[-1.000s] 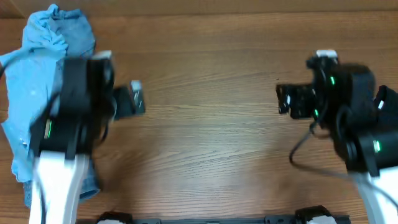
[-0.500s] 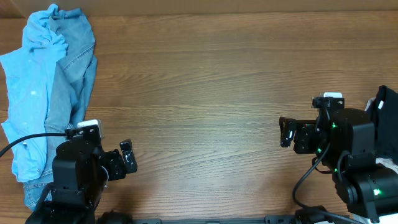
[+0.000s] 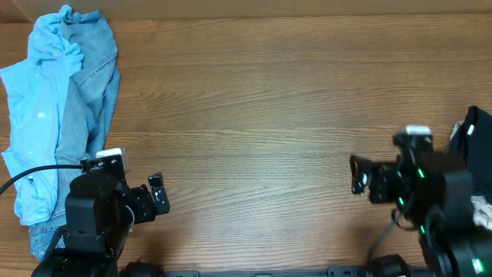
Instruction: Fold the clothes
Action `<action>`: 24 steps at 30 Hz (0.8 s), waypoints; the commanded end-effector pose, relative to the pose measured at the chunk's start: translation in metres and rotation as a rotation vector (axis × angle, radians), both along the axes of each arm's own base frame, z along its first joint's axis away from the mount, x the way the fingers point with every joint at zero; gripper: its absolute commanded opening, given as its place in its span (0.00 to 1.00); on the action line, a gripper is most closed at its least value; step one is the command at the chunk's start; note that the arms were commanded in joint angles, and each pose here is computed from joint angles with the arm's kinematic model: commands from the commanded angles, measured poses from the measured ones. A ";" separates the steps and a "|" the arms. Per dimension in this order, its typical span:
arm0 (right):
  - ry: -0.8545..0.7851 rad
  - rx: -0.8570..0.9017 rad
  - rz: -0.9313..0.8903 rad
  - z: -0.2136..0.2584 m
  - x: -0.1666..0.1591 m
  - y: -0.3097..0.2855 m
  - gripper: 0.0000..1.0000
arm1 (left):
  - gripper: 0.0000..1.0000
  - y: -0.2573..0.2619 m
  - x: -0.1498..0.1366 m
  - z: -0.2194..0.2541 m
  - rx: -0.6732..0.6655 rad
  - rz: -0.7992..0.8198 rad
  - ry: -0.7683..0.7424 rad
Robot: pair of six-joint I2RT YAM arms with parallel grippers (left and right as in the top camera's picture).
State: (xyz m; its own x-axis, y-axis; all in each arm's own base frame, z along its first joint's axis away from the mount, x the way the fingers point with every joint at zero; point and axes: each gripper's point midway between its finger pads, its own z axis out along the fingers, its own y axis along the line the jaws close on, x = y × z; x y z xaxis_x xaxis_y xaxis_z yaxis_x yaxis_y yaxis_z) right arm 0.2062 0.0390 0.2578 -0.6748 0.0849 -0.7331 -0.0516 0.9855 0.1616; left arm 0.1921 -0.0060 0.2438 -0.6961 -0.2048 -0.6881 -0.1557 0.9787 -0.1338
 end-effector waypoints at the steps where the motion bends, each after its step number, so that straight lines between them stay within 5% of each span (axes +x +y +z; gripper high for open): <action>1: -0.131 0.018 0.000 0.016 -0.029 -0.005 1.00 | 1.00 0.002 0.000 -0.002 0.005 0.016 0.004; 12: -0.705 0.143 0.051 -0.037 0.018 0.012 1.00 | 1.00 0.002 0.000 -0.002 0.005 0.016 0.003; 17: -0.798 0.122 -0.047 -0.056 0.035 -0.003 1.00 | 1.00 0.002 0.000 -0.002 0.005 0.016 0.004; 24: -0.688 0.124 0.007 -0.088 0.036 0.007 1.00 | 1.00 0.002 0.000 -0.002 0.005 0.016 0.004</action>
